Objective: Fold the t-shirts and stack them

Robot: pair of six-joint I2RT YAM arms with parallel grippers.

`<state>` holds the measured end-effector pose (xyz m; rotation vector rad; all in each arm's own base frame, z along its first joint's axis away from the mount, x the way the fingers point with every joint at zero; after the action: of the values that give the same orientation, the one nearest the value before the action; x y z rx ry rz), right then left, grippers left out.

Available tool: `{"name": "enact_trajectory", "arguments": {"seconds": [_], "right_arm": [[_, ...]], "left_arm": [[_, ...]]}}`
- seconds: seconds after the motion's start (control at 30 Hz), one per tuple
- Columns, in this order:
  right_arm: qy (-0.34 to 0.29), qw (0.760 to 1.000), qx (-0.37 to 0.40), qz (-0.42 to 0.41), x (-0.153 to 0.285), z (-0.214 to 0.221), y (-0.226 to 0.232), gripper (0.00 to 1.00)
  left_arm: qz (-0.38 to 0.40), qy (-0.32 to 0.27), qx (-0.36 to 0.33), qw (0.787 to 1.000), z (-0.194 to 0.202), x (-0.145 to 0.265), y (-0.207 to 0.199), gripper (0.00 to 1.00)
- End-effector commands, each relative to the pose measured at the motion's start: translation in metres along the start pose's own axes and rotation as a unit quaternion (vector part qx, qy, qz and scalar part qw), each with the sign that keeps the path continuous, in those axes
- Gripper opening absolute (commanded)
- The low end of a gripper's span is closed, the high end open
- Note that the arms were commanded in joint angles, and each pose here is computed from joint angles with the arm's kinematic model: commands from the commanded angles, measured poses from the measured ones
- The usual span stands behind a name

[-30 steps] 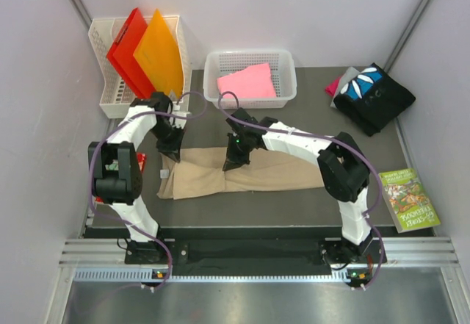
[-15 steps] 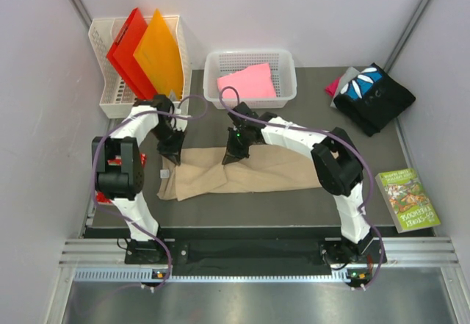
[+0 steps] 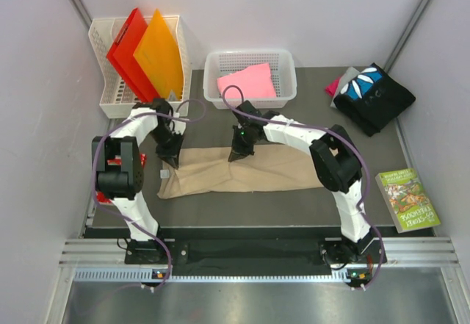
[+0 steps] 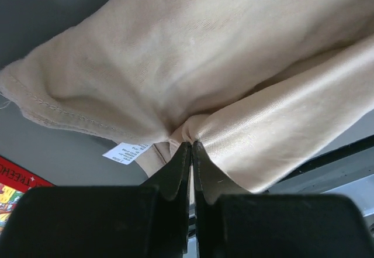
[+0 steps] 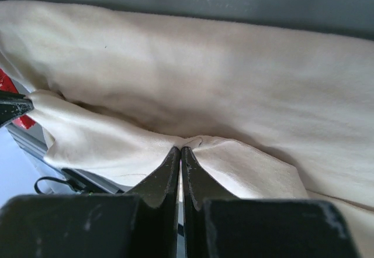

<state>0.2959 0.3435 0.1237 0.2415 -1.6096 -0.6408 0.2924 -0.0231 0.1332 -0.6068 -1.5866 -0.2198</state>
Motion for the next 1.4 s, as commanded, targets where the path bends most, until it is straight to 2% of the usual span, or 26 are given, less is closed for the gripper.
{"name": "enact_trajectory", "arguments": {"seconds": [0.0,0.37,0.47,0.5,0.53,0.57,0.7,0.73,0.8,0.93,1.03,1.13,1.27,1.37], "right_arm": [[-0.028,1.000,0.011,-0.006,0.008,-0.012,0.002,0.00],[-0.002,1.000,0.012,0.004,-0.001,-0.004,-0.009,0.02],[0.008,1.000,0.016,0.005,-0.004,-0.001,-0.011,0.08],[0.011,1.000,0.017,0.006,-0.004,0.000,-0.011,0.11],[0.011,1.000,0.020,0.008,-0.003,0.000,-0.012,0.19],[0.010,1.000,0.020,0.011,-0.003,0.000,-0.013,0.21],[-0.014,0.999,0.032,0.026,0.005,-0.004,-0.011,0.33],[-0.022,0.999,0.041,0.029,0.009,-0.006,-0.010,0.41],[-0.047,0.997,0.051,0.044,0.021,-0.011,-0.006,0.44],[-0.064,0.994,0.068,0.062,0.039,-0.012,-0.001,0.53],[-0.071,0.994,0.065,0.058,0.054,-0.010,0.002,0.59],[-0.064,0.995,0.055,0.053,0.068,-0.010,0.001,0.63],[-0.048,0.997,0.031,0.047,0.084,-0.017,-0.019,0.65],[-0.045,0.996,-0.004,0.071,0.097,-0.023,-0.059,0.65]], "left_arm": [[-0.024,-0.004,0.008,1.000,0.007,0.004,0.009,0.08],[-0.050,-0.013,0.026,0.998,0.000,0.012,0.036,0.14],[-0.056,-0.020,0.026,0.998,-0.007,0.017,0.039,0.37],[-0.059,-0.026,0.025,0.998,-0.010,0.020,0.040,0.57],[-0.061,-0.030,0.025,0.997,-0.011,0.022,0.040,0.85],[-0.066,-0.035,0.025,0.997,-0.013,0.024,0.040,0.99],[-0.062,-0.060,0.017,0.996,-0.015,0.046,0.032,0.99],[-0.052,-0.070,0.012,0.996,-0.016,0.051,0.027,0.99],[-0.034,-0.090,-0.005,0.995,-0.014,0.068,0.014,0.99],[0.055,-0.124,-0.061,0.989,-0.011,0.084,-0.026,0.99],[0.089,-0.118,-0.133,0.980,-0.009,0.073,-0.060,0.99],[0.100,-0.099,-0.171,0.975,-0.007,0.051,-0.082,0.99],[0.106,-0.083,-0.182,0.974,-0.019,0.016,-0.094,0.99],[0.113,-0.061,-0.177,0.976,-0.023,-0.007,-0.093,0.99]]}}
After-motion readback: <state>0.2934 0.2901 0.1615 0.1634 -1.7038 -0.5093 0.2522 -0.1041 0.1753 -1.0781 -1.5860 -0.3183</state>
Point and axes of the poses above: each gripper's point midway between its finger pads, its own x axis back along the fingers, its own y axis along the line the jaws close on, z = x × y, the point moved 8 cm from there along x, back along the fingers, and after that the axes turned 13 degrees about -x, right-handed, at the moved point
